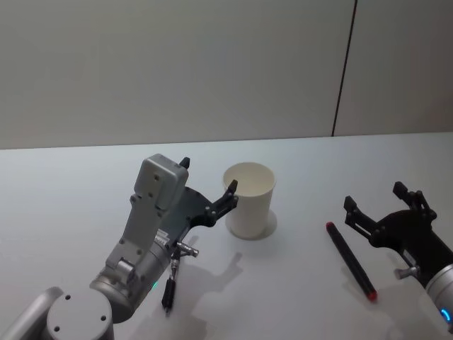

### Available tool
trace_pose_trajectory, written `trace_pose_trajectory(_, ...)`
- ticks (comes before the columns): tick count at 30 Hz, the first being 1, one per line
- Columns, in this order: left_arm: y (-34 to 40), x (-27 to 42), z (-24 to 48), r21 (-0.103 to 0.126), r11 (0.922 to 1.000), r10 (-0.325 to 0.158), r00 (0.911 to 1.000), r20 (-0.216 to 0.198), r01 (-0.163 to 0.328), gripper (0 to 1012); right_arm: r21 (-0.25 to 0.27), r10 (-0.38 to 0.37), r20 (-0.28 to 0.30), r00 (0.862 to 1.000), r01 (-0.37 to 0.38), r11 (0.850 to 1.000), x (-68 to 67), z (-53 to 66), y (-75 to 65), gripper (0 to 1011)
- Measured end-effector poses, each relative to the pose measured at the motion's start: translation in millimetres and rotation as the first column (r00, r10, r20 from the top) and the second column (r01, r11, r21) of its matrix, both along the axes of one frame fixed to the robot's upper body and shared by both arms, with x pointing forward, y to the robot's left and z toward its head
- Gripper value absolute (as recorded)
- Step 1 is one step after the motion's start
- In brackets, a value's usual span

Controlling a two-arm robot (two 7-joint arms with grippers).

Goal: Place the pen into the pen holder.

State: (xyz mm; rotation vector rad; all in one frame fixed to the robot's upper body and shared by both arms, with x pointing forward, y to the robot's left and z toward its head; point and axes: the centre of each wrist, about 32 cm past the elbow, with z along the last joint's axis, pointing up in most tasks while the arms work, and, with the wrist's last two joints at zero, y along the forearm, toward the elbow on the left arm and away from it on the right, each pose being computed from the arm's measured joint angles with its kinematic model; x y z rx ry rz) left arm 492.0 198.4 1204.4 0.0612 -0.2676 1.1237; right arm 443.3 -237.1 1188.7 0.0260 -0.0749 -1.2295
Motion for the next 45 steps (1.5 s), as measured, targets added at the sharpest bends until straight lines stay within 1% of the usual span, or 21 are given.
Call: trace_pose_trajectory(45,0.0,0.0,0.0,0.000,1.0000,0.000,1.0000,0.000,0.000,1004,0.001,-0.001,-0.002,1.000,0.001,1.000,0.0,0.2,-1.3,1001)
